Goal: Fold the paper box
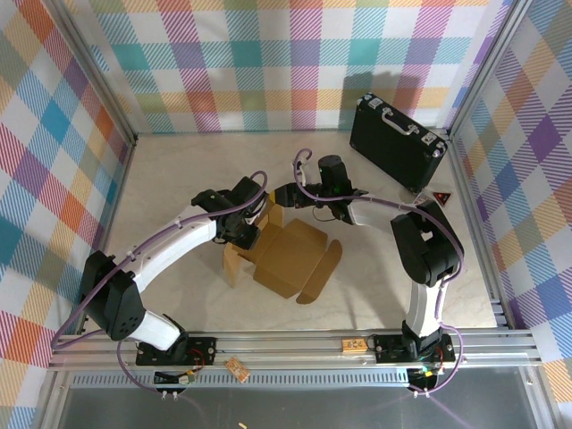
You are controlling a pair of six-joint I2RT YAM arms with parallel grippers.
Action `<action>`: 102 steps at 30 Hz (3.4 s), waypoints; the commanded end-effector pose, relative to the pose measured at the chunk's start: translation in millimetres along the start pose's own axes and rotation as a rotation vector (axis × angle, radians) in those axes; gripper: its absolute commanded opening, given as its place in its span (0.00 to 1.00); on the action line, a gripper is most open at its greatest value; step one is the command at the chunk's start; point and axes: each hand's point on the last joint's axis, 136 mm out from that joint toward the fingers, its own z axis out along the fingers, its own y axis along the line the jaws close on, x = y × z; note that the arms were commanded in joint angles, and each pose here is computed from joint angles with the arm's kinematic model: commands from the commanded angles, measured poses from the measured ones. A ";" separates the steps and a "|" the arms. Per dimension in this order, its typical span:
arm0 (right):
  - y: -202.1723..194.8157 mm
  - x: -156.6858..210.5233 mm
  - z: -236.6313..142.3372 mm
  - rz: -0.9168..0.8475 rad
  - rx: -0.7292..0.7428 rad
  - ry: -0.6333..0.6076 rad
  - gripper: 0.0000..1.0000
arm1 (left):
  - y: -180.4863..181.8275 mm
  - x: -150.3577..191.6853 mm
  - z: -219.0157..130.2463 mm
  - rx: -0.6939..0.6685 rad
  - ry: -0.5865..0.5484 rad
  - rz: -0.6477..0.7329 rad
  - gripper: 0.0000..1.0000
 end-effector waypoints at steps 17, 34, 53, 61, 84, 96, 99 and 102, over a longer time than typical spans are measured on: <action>-25.9 23.2 6.1 0.015 0.065 0.034 0.35 | -11.0 30.7 15.8 0.029 0.133 0.026 0.38; -34.1 24.1 2.7 0.009 0.122 0.038 0.32 | -14.0 32.4 17.5 0.035 0.142 0.031 0.38; 19.3 -56.0 -72.5 -0.172 0.167 -0.194 0.53 | -13.0 31.4 14.9 0.030 0.136 0.022 0.38; 25.2 -37.9 -90.9 -0.170 0.201 -0.173 0.54 | -18.6 29.7 8.1 0.066 0.128 -0.017 0.38; 43.6 31.4 -122.9 -0.212 0.171 -0.185 0.54 | -13.5 14.6 -7.5 0.071 0.063 -0.134 0.37; 93.9 54.0 -124.9 -0.513 0.060 -0.283 0.59 | -18.5 -11.2 -16.7 0.164 -0.045 -0.276 0.37; 100.2 56.2 -126.0 -0.550 0.047 -0.288 0.59 | -19.4 -17.6 -18.4 0.219 -0.092 -0.347 0.37; 106.5 60.2 -126.4 -0.593 0.035 -0.281 0.59 | -19.5 -21.5 -15.7 0.278 -0.137 -0.436 0.37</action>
